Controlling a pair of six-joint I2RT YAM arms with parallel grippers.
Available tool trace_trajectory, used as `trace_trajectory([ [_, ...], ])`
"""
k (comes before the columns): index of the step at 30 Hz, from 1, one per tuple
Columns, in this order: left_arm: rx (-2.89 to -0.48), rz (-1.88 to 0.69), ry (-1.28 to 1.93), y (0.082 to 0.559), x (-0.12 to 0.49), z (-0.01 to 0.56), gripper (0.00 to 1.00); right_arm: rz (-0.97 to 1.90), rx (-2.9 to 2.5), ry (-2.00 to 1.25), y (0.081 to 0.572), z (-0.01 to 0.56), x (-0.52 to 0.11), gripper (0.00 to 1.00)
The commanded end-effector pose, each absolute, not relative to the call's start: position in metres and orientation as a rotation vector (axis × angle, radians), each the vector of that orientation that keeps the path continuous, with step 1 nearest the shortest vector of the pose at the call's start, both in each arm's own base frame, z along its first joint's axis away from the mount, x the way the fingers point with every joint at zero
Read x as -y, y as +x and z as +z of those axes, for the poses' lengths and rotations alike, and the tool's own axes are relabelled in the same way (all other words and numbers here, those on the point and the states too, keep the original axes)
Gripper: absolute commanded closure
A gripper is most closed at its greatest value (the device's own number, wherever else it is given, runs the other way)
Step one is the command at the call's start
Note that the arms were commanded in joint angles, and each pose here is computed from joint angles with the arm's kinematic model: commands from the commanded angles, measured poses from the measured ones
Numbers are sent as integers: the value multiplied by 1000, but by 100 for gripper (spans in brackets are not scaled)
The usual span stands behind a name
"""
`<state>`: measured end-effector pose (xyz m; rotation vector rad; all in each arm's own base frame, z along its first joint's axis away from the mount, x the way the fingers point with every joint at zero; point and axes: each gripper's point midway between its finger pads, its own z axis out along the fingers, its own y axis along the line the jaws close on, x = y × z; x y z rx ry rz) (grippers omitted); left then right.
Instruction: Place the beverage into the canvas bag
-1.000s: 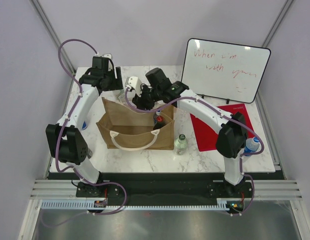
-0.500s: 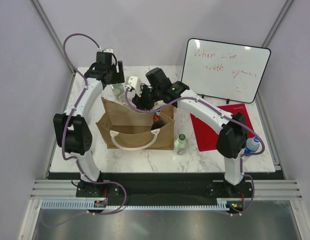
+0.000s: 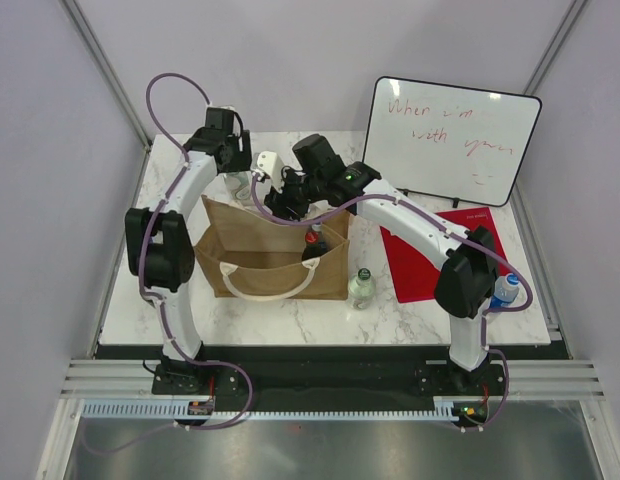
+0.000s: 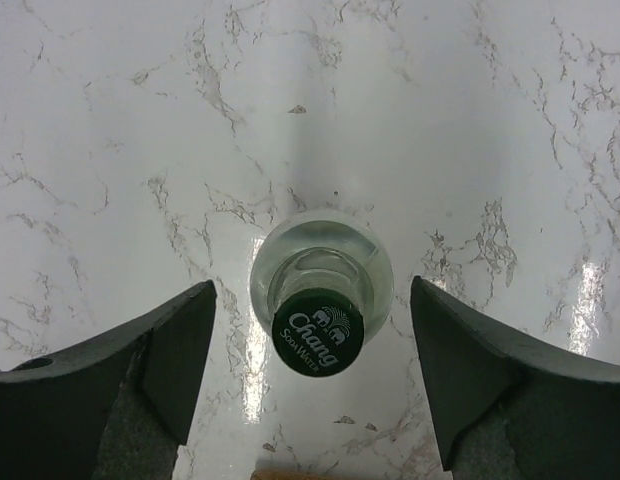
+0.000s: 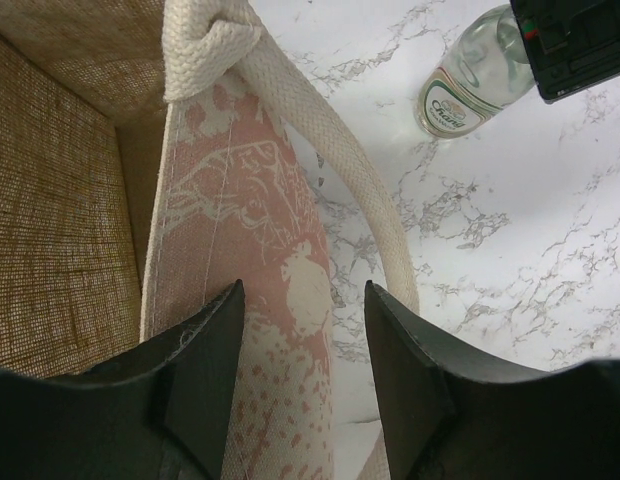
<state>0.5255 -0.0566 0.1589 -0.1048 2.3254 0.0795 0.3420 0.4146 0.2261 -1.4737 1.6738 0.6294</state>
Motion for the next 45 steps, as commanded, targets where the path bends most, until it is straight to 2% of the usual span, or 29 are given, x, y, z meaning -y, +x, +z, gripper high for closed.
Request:
trace_trajectory([
  [1,-2311,97,-90,535,55,148,16,699,-1623,-1483,324,245,-420,41],
  [3,-2316,97,-90,537,55,144,18,698,-1621,-1483,323,246,-420,41],
  [4,-2320,102,-88,538,55,141,23,698,-1622,-1484,323,245,-420,41],
  [6,-2313,107,-91,539,54,140,26,697,-1622,-1482,324,246,-419,41],
  [7,-2311,114,-90,540,53,141,32,697,-1623,-1482,324,245,-419,41],
  [8,-2299,116,-90,542,53,145,33,697,-1623,-1482,324,245,-420,41],
  [9,-2293,118,-86,543,53,146,33,697,-1625,-1483,324,244,-419,41],
  [12,-2254,137,-93,547,49,163,21,700,-1625,-1486,324,243,-421,41],
  [13,-2244,135,-89,547,50,167,20,699,-1626,-1484,324,243,-420,41],
  [21,-2140,107,-83,542,51,198,25,713,-1630,-1485,324,243,-422,41],
  [26,-2105,111,-85,540,49,190,27,713,-1628,-1488,323,243,-422,41],
  [35,-2113,54,-95,544,56,190,16,718,-1635,-1491,324,240,-423,40],
  [39,-2128,10,-99,546,59,195,15,721,-1637,-1496,324,239,-424,40],
  [45,-2118,40,-114,544,53,201,21,733,-1637,-1499,323,238,-425,40],
])
